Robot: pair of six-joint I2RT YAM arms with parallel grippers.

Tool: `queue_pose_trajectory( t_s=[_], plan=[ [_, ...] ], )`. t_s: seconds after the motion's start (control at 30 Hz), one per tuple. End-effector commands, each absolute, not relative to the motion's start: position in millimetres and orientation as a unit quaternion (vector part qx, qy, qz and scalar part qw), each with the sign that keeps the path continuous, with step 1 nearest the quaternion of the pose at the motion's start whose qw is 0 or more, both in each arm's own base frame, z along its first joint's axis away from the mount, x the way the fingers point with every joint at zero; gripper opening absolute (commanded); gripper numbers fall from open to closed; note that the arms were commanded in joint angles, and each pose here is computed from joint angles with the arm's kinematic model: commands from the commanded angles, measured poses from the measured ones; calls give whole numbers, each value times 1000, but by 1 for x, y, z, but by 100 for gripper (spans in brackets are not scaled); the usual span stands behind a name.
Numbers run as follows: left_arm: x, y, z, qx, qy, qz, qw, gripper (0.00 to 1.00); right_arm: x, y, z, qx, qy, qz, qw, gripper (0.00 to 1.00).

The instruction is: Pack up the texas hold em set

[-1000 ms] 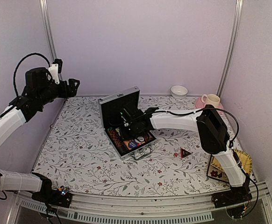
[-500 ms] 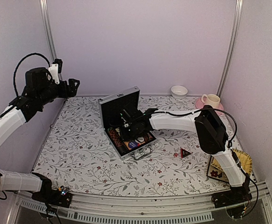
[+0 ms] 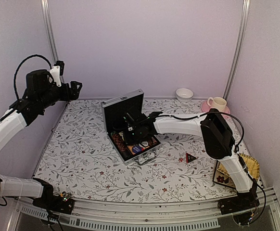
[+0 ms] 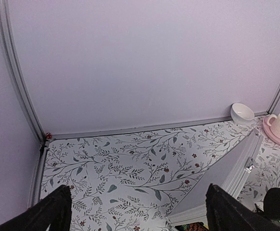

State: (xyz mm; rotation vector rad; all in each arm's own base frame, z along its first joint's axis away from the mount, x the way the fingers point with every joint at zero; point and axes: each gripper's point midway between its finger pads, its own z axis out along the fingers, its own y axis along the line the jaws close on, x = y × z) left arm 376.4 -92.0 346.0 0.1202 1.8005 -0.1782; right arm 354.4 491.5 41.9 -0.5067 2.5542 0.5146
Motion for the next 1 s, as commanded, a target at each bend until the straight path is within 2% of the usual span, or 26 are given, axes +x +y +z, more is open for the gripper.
queue_pose_trajectory(
  t_s=[0.0,0.17,0.27,0.47,0.73,0.97],
  plan=[
    [377,-89,350,52,780,-75,620,97,361,491,43,-187,933,188,242,30],
    [377,-89,351,53,779,-75,620,97,361,508,85,-211,909,238,269,38],
    [376,-89,351,51,779,-75,621,97,361,511,129,-220,890,265,298,41],
    [376,-89,352,51,778,-76,621,97,349,493,156,-227,883,268,311,44],
    [375,-88,351,48,777,-75,624,97,309,401,147,-165,918,212,293,53],
    [378,-89,347,49,780,-73,620,97,262,291,92,-26,973,125,194,54]
  ],
)
